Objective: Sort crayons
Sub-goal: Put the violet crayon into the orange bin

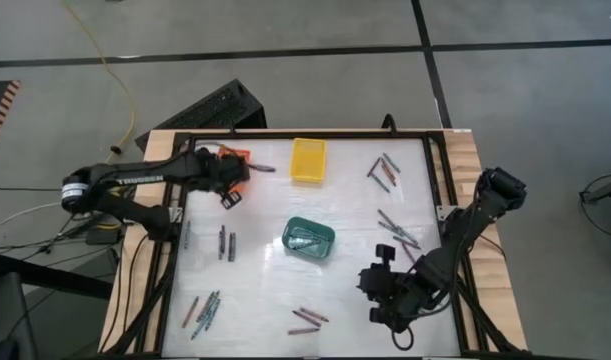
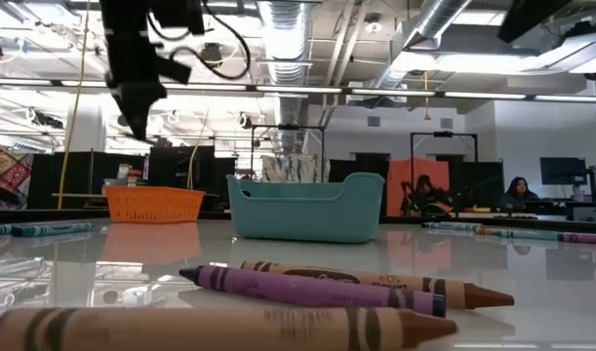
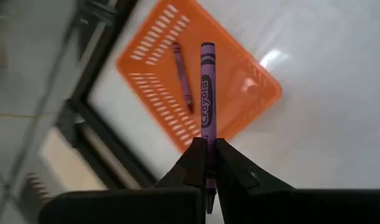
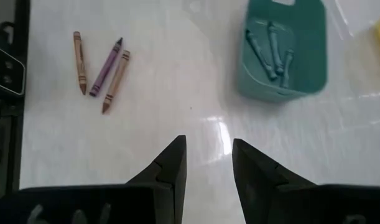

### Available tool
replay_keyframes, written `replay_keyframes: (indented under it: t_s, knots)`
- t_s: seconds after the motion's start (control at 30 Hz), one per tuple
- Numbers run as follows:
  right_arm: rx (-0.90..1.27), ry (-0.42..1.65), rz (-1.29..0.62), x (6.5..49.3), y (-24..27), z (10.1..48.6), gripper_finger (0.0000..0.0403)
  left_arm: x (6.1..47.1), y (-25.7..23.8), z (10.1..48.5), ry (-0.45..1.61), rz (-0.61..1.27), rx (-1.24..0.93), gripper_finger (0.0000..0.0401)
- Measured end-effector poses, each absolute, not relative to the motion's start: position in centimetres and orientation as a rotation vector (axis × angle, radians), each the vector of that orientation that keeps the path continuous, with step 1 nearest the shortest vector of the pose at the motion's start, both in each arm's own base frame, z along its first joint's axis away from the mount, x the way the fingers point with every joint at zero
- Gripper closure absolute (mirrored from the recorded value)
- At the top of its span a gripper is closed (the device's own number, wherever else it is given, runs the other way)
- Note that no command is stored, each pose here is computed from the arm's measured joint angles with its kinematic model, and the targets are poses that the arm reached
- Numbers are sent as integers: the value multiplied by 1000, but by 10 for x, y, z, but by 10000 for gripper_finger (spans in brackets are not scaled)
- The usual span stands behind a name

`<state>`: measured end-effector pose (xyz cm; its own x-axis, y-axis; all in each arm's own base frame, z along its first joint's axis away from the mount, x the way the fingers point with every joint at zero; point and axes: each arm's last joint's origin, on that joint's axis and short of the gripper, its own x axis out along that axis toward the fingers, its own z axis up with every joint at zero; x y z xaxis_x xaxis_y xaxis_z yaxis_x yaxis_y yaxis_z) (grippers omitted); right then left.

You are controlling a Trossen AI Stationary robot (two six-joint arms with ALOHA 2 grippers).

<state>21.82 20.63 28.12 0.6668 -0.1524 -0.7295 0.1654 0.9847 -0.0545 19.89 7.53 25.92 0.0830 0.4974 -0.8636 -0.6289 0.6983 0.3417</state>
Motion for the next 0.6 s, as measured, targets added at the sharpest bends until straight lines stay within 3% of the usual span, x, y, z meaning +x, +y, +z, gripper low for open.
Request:
replay_keyframes:
  t_s: [0.23, 0.6]
  knots:
    - [38, 814, -201, 206, 213, 280, 280, 190, 125, 248, 1151, 838, -331, 398]
    - [57, 821, -382, 191, 204, 276, 280, 183, 166, 220, 1241, 822, -503, 387]
